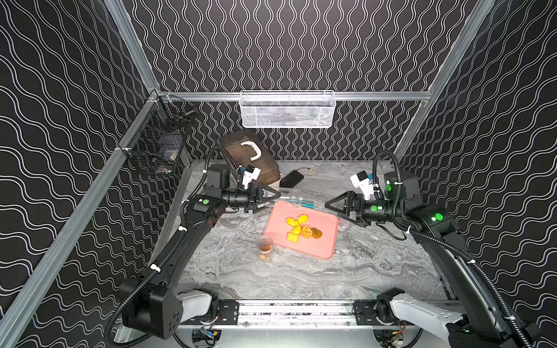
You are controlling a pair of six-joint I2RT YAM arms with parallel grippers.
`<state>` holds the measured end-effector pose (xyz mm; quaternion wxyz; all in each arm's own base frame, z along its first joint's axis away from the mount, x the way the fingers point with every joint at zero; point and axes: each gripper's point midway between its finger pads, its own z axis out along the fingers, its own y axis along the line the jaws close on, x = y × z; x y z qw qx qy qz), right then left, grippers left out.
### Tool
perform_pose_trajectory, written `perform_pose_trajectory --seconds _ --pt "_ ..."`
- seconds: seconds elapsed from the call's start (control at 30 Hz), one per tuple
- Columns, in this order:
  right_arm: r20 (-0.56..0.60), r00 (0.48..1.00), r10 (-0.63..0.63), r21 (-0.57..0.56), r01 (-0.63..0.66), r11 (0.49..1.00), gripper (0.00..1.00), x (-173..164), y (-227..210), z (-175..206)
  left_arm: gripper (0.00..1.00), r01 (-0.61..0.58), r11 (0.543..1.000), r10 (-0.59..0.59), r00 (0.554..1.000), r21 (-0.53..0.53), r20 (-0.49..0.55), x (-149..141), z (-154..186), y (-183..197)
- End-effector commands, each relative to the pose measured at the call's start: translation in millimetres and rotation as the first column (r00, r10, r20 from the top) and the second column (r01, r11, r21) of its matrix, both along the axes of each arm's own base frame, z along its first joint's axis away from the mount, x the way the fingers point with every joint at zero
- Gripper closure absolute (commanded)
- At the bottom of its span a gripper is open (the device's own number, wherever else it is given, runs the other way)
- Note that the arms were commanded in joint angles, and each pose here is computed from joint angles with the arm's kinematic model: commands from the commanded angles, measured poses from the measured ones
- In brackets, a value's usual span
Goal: Pour the cookies out of the jar
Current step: Pour the cookies in the jar onto the tray.
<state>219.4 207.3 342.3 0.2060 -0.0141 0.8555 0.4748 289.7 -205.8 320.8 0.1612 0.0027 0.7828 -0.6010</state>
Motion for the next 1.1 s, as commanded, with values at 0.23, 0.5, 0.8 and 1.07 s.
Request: perform_pose_trajectory --seconds 0.23,0.5,0.8,1.07 --pt "-0.002 0.996 0.094 0.187 -0.092 0.978 0.00 0 24 15 0.27 -0.009 0.984 0.012 1.000 -0.176 0.018 -3 28 -2" --pt "-0.043 0.996 0.079 0.244 -0.066 0.968 0.00 12 30 8 0.33 -0.098 0.976 0.090 0.995 -0.192 -0.050 12 18 1" --pt "-0.075 0.996 0.052 0.307 -0.026 0.951 0.00 17 34 -10 0.33 -0.315 0.909 0.262 0.941 -0.273 -0.214 36 3 15" --pt "-0.041 0.996 0.085 0.364 -0.064 0.929 0.00 26 63 -8 0.33 -0.363 0.881 0.294 0.922 -0.302 -0.250 39 -2 18"
